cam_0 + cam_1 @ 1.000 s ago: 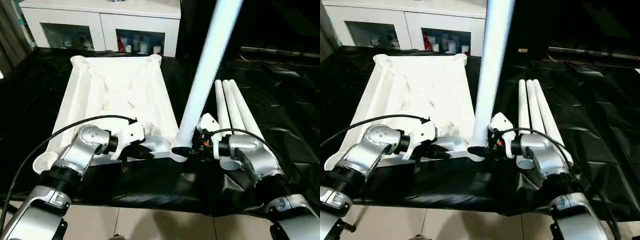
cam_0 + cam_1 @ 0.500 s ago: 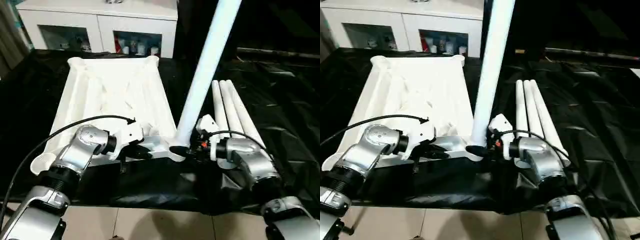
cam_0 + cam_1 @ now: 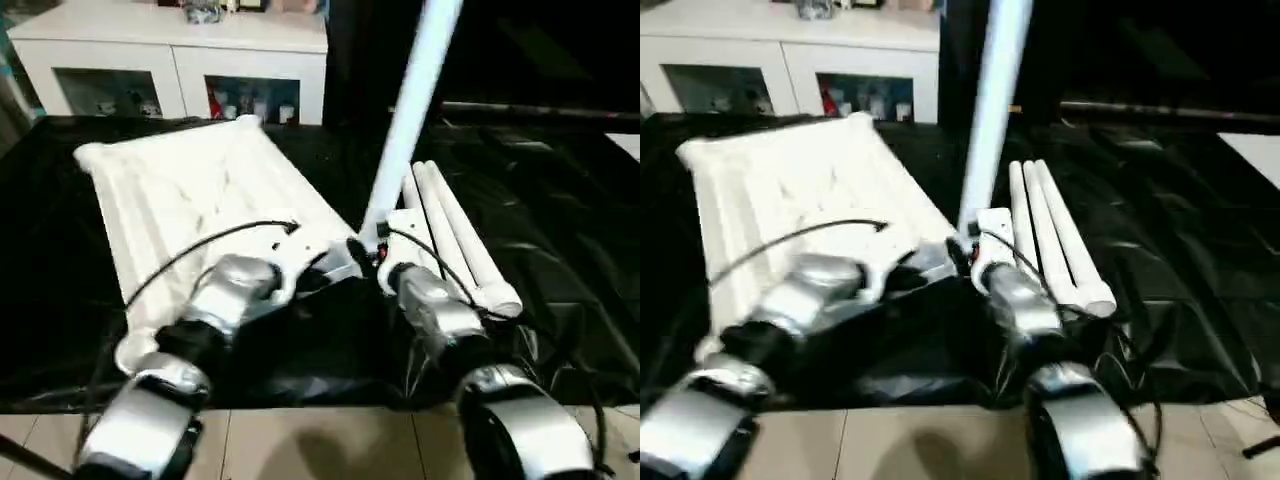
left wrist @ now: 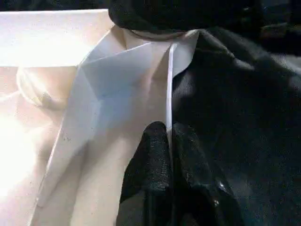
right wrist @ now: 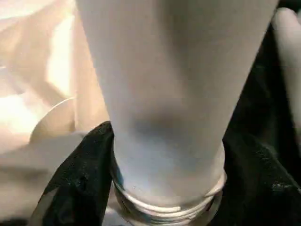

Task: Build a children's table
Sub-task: Rotate leg to tighten

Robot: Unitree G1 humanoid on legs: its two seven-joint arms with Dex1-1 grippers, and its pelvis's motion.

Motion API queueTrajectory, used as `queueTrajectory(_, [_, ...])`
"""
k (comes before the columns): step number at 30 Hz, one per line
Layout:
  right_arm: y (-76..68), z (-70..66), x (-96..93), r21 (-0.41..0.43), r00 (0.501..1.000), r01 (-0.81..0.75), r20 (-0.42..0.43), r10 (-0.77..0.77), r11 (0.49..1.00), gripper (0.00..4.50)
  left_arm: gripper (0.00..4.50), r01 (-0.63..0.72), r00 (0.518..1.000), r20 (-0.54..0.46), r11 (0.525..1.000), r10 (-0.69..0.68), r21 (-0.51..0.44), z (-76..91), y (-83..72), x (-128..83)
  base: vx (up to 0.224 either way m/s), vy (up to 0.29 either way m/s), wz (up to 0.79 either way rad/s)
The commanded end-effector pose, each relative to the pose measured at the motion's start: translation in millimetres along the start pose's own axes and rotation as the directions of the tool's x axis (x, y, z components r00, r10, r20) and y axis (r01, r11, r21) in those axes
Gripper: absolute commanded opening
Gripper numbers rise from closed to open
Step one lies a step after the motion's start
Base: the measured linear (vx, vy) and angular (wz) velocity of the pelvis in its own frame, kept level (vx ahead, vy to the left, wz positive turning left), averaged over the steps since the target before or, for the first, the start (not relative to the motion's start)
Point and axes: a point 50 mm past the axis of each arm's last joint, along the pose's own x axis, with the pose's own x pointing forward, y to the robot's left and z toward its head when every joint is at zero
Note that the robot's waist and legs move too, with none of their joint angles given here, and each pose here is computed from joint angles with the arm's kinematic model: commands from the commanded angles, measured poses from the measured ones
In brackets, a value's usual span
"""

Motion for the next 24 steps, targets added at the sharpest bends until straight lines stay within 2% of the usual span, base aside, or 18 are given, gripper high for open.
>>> queueTrajectory(1, [1.6, -41.2, -5.3, 0.082, 0.980, 0.070, -0.194, -0.053, 0.994, 2.75, 0.00, -0.027, 1.000, 0.003, 1.000, 0.027, -0.002, 7.9, -9.2, 7.3, 0.000, 0.000, 0.00])
queueTrajectory(6, [5.5, -40.4, -3.6, 0.089, 0.977, 0.083, -0.202, -0.064, 0.993, 2.75, 0.00, -0.022, 1.000, 0.000, 1.000, 0.022, -0.014, 7.2, -15.2, 9.0, 0.000, 0.000, 0.00])
queueTrajectory(10, [9.1, -37.4, -1.8, 0.059, 0.981, 0.054, -0.191, -0.041, 0.997, 2.75, 0.00, -0.036, 0.999, -0.009, 0.999, 0.036, -0.025, 0.2, -13.6, 5.3, 0.000, 0.000, 0.00])
queueTrajectory(12, [8.9, -35.2, -1.3, 0.020, 0.982, 0.047, -0.184, -0.043, 0.999, 2.75, 0.00, -0.042, 0.999, -0.004, 0.999, 0.042, -0.022, -0.3, -12.1, 4.3, 0.000, 0.000, 0.00])
queueTrajectory(15, [10.1, -30.7, -0.1, 0.014, 0.987, 0.026, -0.161, -0.024, 1.000, 2.75, 0.00, -0.046, 0.999, 0.001, 0.999, 0.046, -0.011, 0.3, -10.6, 3.0, 0.000, 0.000, 0.00])
queueTrajectory(16, [10.3, -26.0, 0.9, 0.026, 0.991, 0.012, -0.137, -0.008, 1.000, 3.10, 0.00, -0.048, 0.999, 0.004, 0.999, 0.048, -0.002, 0.8, -9.7, 2.0, 0.000, 0.000, 0.00])
queueTrajectory(18, [10.0, -20.1, 2.0, 0.035, 0.994, -0.003, -0.107, 0.007, 0.999, 3.47, 0.00, -0.050, 0.999, 0.008, 0.999, 0.050, 0.009, 1.3, -8.5, 0.8, 0.000, 0.000, 0.00])
queueTrajectory(19, [10.0, -20.1, 2.0, 0.035, 0.994, -0.003, -0.107, 0.007, 0.999, 3.47, 0.00, -0.050, 0.999, 0.008, 0.999, 0.050, 0.009, 1.3, -8.5, 0.8, 0.000, 0.000, 0.00])
queueTrajectory(20, [9.0, -14.3, 2.9, 0.025, 0.997, -0.016, -0.081, 0.018, 1.000, 3.66, 0.00, -0.051, 0.999, 0.010, 0.998, 0.051, 0.021, 1.4, -7.0, -0.4, 0.000, 0.000, 0.00])
queueTrajectory(21, [7.8, -5.3, 3.8, 0.014, 0.998, -0.050, -0.045, 0.050, 0.999, 3.66, 0.00, -0.043, 0.999, 0.015, 0.998, 0.042, 0.037, 1.2, -4.9, -3.2, 0.000, 0.000, 0.00])
queueTrajectory(22, [7.8, -5.3, 3.8, 0.014, 0.998, -0.050, -0.045, 0.050, 0.999, 3.78, 0.00, -0.043, 0.999, 0.015, 0.998, 0.042, 0.037, 1.2, -4.9, -3.2, 0.000, 0.000, 0.00])
queueTrajectory(23, [7.1, 0.4, 4.3, 0.003, 0.997, -0.072, -0.023, 0.072, 0.997, 3.87, 0.00, -0.036, 0.999, 0.018, 0.998, 0.035, 0.048, 1.0, -3.6, -5.0, 0.000, 0.000, 0.00])
queueTrajectory(24, [4.7, 12.1, 4.3, -0.020, 0.991, -0.133, 0.016, 0.133, 0.991, 3.99, 0.00, -0.013, 1.000, 0.026, 0.997, 0.011, 0.071, 0.7, -1.2, -9.9, 0.000, 0.000, 0.00])
